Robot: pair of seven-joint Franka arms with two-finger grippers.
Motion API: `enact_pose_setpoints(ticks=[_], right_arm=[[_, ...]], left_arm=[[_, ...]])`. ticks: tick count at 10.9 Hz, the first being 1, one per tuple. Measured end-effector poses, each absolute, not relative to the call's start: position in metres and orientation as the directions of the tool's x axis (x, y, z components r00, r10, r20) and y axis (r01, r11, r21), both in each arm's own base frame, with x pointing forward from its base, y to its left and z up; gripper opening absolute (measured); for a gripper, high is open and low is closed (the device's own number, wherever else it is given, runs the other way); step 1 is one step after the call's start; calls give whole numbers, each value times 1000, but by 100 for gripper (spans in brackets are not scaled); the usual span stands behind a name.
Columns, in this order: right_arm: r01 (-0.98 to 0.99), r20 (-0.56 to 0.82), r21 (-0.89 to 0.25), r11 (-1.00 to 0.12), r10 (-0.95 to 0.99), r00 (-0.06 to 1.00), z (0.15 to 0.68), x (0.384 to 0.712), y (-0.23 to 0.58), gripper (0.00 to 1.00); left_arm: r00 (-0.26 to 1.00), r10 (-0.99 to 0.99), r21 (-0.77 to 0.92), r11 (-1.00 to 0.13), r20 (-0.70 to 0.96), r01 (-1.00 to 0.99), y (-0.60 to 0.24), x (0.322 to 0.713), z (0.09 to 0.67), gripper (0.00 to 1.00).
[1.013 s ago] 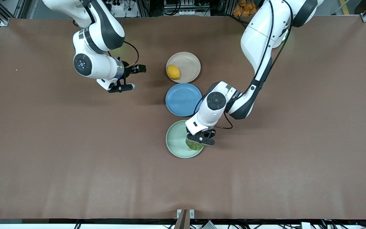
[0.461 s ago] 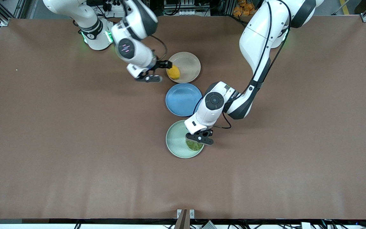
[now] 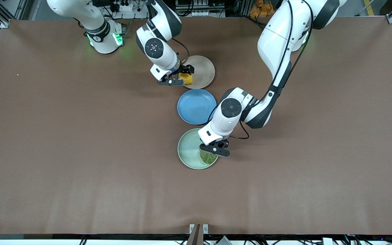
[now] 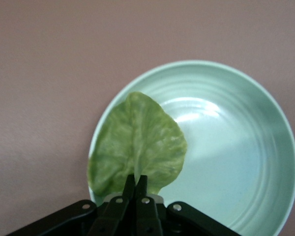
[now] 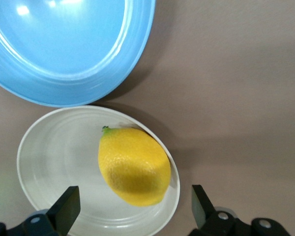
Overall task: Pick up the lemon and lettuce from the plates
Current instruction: 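Lift the lettuce off the green plate while the right gripper reaches the lemon, then carry the lettuce aside with the left gripper while the right gripper grasps the lemon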
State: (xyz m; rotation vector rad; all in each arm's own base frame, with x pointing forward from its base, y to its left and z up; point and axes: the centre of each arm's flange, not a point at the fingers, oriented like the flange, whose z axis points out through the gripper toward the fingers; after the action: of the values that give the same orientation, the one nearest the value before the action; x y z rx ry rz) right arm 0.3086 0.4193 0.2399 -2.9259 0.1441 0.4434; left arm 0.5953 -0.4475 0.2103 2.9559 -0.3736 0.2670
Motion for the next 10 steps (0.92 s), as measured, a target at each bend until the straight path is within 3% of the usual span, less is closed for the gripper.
enact_pose_setpoints(ticks=[4,8,9,10], right_arm=[[-95,-282,-158,-983,-47,958,224,295,431,100],[-85,-266,-150,-985,-43,963,207,285,438,100],[-88,-264,-147,-985,-46,963,203,285,437,95],[-90,-258,-147,-985,-50,965,200,286,437,80]], left_arm=[[954,-183,136,-966,239,-219,-421,622,265,2],[966,-109,121,-983,234,-140,-357,647,378,2],[971,-85,114,-987,223,-112,-333,649,409,2],[977,-67,101,-991,204,-90,-309,651,433,2]])
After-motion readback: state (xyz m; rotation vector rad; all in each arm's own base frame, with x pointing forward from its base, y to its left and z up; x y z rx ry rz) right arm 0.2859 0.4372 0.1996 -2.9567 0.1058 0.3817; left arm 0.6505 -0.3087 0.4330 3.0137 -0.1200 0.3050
